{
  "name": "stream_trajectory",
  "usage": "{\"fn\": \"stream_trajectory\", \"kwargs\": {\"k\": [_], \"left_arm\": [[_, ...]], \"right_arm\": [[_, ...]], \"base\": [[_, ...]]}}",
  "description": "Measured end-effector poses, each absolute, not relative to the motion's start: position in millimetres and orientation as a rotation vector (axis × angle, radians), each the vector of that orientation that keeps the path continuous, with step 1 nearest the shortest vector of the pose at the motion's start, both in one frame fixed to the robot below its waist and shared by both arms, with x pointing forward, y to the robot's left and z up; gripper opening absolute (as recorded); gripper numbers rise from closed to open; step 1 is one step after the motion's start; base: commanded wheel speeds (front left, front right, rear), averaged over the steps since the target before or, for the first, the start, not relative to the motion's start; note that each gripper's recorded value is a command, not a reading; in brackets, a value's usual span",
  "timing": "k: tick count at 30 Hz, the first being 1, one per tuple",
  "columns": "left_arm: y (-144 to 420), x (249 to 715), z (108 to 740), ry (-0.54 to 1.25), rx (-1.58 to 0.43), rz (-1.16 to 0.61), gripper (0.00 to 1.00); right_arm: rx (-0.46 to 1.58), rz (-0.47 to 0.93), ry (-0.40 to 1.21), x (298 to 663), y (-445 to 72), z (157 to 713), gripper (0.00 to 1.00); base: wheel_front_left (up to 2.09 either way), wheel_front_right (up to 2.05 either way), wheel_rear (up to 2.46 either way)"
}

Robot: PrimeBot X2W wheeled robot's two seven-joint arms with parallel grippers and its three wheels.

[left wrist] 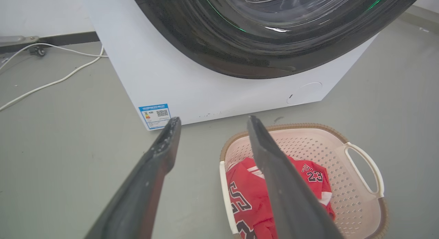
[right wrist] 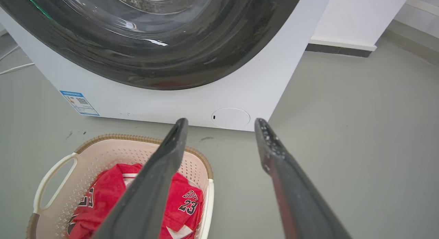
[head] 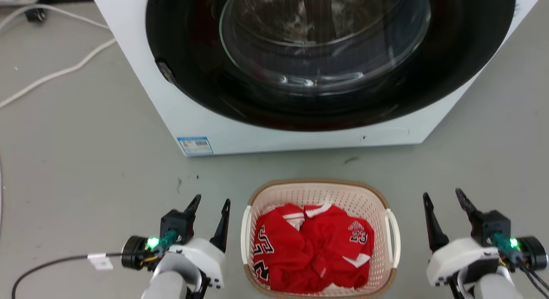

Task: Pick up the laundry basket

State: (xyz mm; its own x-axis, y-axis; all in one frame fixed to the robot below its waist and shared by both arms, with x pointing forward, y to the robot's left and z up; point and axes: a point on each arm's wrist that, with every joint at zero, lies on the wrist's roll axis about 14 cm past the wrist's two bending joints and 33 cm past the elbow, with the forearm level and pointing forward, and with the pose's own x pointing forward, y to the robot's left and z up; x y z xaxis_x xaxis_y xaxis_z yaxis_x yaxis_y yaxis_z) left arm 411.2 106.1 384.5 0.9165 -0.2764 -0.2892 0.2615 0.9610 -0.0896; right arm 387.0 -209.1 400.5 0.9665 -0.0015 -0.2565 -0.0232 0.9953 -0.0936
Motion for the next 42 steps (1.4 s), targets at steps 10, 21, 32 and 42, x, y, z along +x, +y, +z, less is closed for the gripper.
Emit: {"fn": "stream_trajectory", "kwargs": {"k": [10, 21, 32, 42], "left_arm": [[87.0, 434.0, 312.9, 0.509, -0.053, -0.345, 1.0], [68.8, 422.5, 238.1, 0.735, -0.067, -0.405, 1.0], [63.0, 417.9, 188.8, 0.872, -0.071, -0.434, 1.0], [61.1, 418.5, 163.4, 0.931, -0.072, -0.444, 1.0]], "right_arm": [[-0.108, 0.033, 0.485, 401.7, -208.9, 326.7, 1.0], [-0.122, 0.041, 0.685, 403.2, -214.3, 260.9, 1.0], [-0.114, 0.061, 0.838, 396.7, -211.1, 209.6, 1.0], [-0.102, 0.088, 0.948, 386.2, -203.5, 175.0, 1.0]], "base": [[0.0, 0.0, 0.0], [0.0, 0.0, 0.0], [0.0, 0.0, 0.0], [0.0, 0.0, 0.0]]}}
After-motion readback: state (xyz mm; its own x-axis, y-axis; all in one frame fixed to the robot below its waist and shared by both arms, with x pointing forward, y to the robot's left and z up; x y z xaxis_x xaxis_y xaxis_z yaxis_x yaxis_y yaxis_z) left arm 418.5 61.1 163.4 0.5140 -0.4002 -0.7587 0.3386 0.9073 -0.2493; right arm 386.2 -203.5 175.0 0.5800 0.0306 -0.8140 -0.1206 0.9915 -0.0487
